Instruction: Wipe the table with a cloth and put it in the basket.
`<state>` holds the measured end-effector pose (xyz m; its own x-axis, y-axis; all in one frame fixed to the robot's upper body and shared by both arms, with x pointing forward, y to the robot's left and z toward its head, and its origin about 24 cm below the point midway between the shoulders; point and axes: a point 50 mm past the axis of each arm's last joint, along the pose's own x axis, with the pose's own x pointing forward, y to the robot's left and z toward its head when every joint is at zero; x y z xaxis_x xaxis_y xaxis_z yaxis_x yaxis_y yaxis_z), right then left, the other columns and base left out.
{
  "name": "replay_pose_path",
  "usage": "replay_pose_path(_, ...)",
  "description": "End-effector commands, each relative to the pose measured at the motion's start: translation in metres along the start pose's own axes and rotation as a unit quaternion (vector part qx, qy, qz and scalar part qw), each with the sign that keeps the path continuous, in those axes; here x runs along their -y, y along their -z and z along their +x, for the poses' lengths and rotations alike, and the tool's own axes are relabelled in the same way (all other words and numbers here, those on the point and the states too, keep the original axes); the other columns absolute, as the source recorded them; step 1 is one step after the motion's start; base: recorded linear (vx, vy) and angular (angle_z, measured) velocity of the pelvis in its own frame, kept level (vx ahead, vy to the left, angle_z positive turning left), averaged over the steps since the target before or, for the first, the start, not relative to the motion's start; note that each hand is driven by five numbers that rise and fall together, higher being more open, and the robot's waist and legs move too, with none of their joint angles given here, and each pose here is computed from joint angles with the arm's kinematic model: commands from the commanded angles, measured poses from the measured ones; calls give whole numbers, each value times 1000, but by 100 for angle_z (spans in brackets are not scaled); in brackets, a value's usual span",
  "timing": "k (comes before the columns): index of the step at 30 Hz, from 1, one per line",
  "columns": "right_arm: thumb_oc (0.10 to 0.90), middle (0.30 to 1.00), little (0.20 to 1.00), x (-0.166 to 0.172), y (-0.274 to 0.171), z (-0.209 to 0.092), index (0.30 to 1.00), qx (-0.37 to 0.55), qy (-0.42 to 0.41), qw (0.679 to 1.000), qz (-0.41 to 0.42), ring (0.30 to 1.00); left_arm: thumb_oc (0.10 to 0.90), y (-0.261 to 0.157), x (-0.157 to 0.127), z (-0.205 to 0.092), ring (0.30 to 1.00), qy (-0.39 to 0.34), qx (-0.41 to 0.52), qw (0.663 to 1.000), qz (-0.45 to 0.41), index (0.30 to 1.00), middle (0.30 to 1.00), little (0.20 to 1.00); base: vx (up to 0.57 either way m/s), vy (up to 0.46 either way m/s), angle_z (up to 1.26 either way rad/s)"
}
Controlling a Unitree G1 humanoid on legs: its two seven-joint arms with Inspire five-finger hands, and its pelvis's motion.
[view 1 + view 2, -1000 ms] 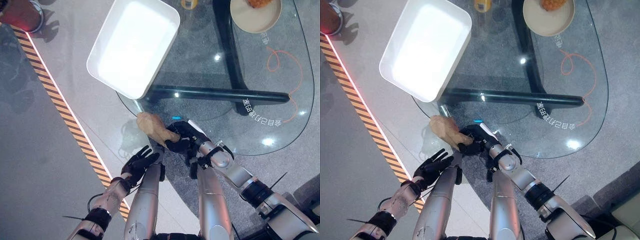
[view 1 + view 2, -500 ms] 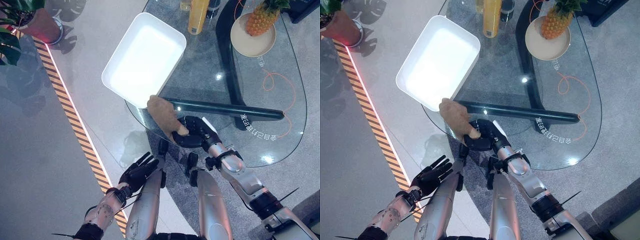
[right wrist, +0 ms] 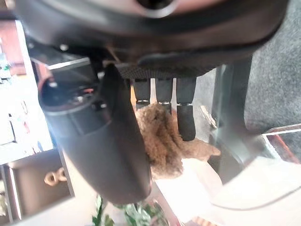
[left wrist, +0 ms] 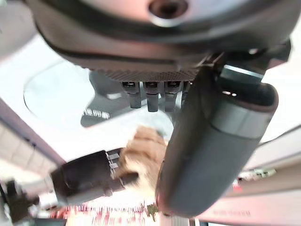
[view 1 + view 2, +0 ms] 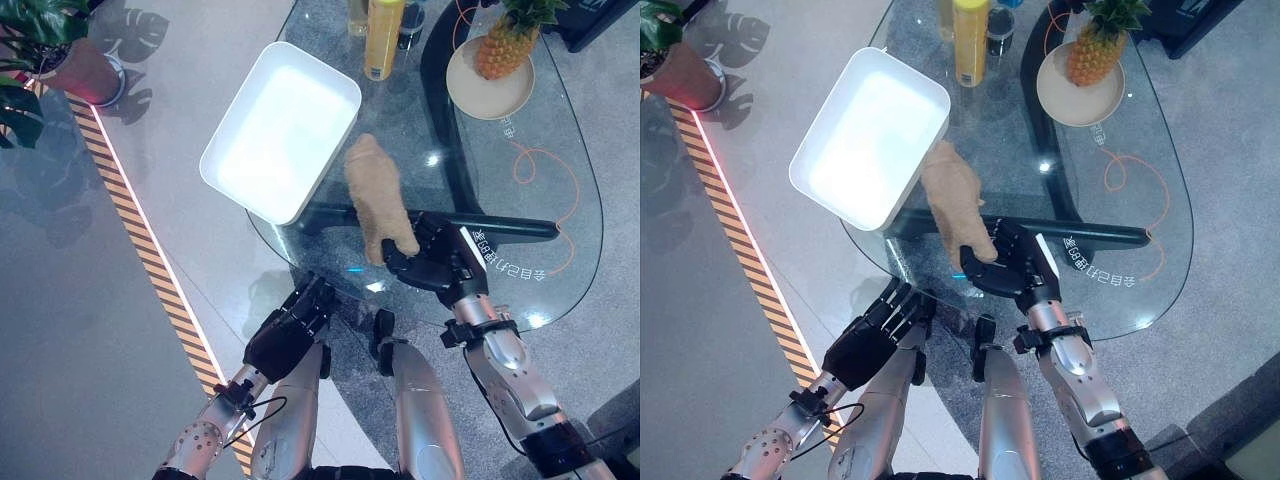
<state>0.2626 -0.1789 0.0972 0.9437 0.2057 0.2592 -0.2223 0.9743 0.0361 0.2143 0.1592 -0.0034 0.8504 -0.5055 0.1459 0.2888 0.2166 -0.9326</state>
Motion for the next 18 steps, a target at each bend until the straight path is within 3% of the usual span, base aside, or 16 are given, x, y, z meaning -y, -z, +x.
replay_pose_path(1, 100, 300, 200, -26, -83, 6, 300, 239, -86, 967, 23, 300, 800, -4, 30, 1, 900, 114, 40, 992, -20, 900, 900, 900, 18, -1, -7)
replay_pose_path(9, 100, 300, 200, -30, -83, 9, 300, 234, -109, 966, 24, 300, 800, -30, 50, 24, 900, 159, 71, 985, 17, 900, 900, 900, 28, 5, -4)
replay_pose_path(18, 100, 300, 200, -62, -92, 10, 300, 222, -277, 931, 78, 300, 800, -43, 67, 49, 900, 154, 47, 983, 89, 900, 900, 900, 27, 10, -7)
